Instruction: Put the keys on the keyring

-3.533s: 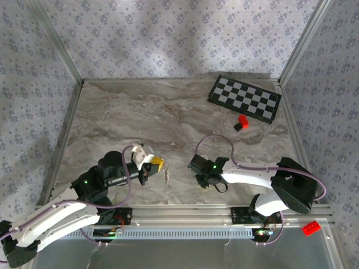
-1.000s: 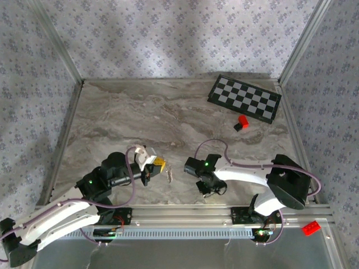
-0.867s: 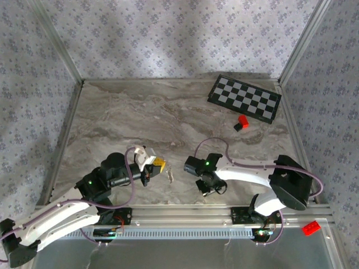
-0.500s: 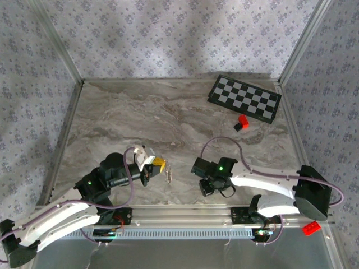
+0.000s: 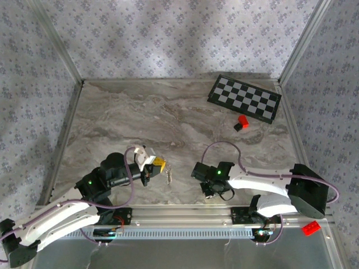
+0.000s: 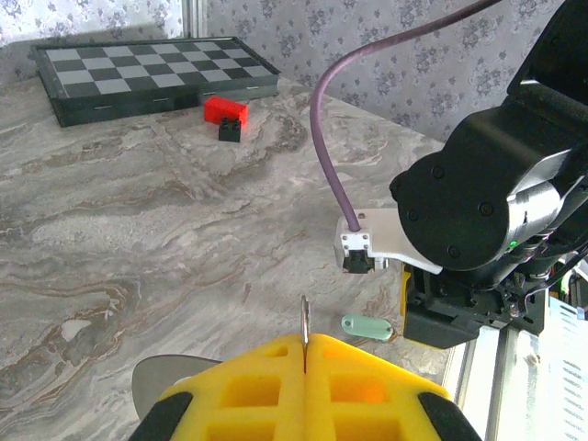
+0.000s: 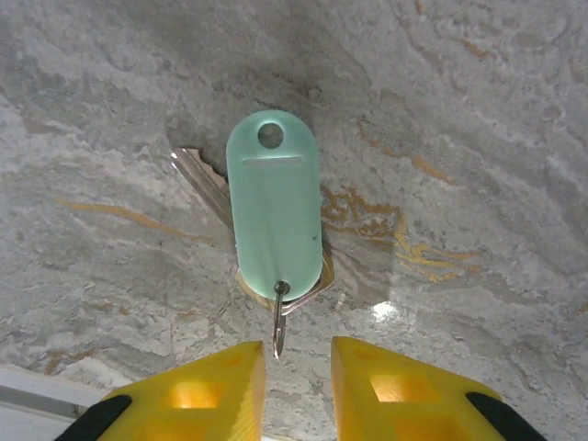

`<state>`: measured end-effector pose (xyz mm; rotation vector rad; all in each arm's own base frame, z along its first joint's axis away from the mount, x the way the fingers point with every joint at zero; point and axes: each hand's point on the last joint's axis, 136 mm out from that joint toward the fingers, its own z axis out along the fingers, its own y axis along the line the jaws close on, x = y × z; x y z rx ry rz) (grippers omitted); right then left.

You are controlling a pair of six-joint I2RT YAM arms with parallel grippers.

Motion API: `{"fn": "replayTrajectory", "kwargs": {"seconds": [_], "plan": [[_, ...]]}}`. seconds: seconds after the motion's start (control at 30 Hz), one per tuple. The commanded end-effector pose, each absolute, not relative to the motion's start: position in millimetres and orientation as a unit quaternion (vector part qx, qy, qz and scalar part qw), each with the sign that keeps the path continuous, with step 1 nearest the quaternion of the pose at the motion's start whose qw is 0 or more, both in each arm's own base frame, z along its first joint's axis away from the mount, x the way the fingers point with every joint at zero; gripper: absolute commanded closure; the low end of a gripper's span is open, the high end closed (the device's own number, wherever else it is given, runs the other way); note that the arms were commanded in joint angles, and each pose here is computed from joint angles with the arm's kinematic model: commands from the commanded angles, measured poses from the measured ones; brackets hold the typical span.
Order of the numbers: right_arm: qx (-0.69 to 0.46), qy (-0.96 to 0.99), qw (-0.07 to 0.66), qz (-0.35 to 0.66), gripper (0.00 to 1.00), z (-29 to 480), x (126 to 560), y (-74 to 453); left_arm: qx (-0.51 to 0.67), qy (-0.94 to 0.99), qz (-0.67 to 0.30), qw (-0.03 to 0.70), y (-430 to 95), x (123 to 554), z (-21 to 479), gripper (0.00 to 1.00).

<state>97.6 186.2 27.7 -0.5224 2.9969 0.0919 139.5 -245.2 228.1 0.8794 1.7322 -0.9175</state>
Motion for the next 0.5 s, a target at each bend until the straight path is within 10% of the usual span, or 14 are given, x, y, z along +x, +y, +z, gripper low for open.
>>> {"fn": "replayTrajectory", "kwargs": {"seconds": [0.0,0.47], "plan": [[-0.176,0.983,0.051,0.025,0.76,30.2,101.5,190.2,0.355,0.681,-0.397,0.503,-248.6,139.5,255.5,1.00],[-0.185,0.981,0.050,0.014,0.84,29.1,105.3,191.0,0.356,0.680,-0.398,0.503,-248.0,138.7,254.9,1.00]]}}
